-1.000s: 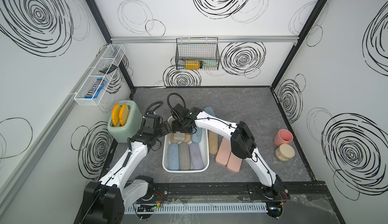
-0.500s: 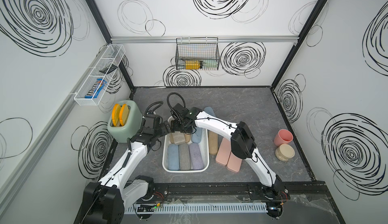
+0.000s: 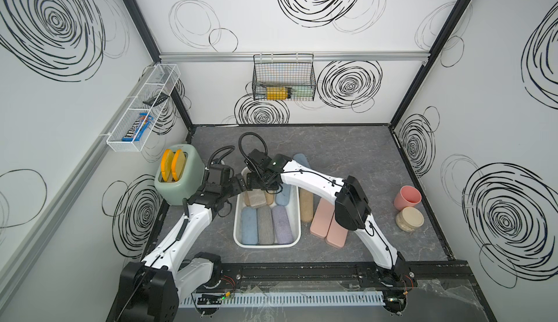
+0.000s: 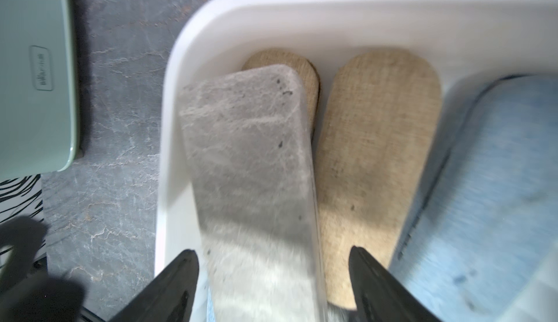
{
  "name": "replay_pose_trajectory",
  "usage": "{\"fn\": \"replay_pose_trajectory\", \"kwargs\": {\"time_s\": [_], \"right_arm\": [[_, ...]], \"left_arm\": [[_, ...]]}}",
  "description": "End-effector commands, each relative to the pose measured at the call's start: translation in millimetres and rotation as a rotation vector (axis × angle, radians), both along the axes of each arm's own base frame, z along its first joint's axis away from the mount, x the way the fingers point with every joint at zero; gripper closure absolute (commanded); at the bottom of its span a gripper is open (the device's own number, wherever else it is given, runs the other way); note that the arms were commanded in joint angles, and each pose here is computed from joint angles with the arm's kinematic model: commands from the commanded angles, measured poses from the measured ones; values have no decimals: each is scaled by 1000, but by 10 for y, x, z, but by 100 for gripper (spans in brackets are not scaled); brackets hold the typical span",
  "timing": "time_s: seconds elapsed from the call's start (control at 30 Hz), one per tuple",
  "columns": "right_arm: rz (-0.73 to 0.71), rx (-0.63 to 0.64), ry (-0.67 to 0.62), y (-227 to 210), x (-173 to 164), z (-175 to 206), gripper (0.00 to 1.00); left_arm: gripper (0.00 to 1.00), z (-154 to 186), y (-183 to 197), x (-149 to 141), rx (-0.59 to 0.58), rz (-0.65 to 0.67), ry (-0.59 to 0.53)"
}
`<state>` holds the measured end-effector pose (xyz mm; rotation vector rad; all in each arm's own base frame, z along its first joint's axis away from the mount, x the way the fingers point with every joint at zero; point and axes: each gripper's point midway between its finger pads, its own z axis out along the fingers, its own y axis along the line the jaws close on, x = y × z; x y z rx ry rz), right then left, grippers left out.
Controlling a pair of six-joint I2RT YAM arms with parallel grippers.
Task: Put the glasses cases into the storage boxes
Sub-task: Place the glasses case in the storage box.
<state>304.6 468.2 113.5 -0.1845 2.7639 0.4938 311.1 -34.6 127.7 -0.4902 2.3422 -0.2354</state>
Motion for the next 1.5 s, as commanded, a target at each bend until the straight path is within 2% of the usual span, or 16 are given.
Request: {"fn": "replay_pose_trajectory", "kwargs": {"time_s": [0.0,0.07,0.2,0.3,0.4,0.57,0.83,1.13,1.33,1.47], "right_arm": [[26,-7,-90,-124,-193,470,19],[41,-29,-95,-179,-323,454,27],[83,-41,-65,-234,-640,289,57],[124,-13,-35,-201,-854,111,66],[126,5,9,-195,-915,-96,72],[128,13,40,-121,-867,-313,76],[108,34,39,-45,-652,-342,77],[107,59,17,130,-485,-251,75],[107,53,-5,100,-496,-103,75],[75,29,-82,-137,-517,191,67]], "left_arm": [[9,182,-36,84,-17,-4,-58],[10,178,-37,81,-18,-5,-56],[10,173,-35,78,-16,-4,-55],[10,165,-51,83,-21,-10,-54],[9,158,-42,82,-18,-7,-51],[10,141,-54,78,-19,-11,-46],[10,142,-76,82,-18,-20,-46],[10,153,-114,73,-17,-33,-49],[9,176,-107,72,-14,-31,-57],[8,208,-93,82,-17,-27,-68]]}}
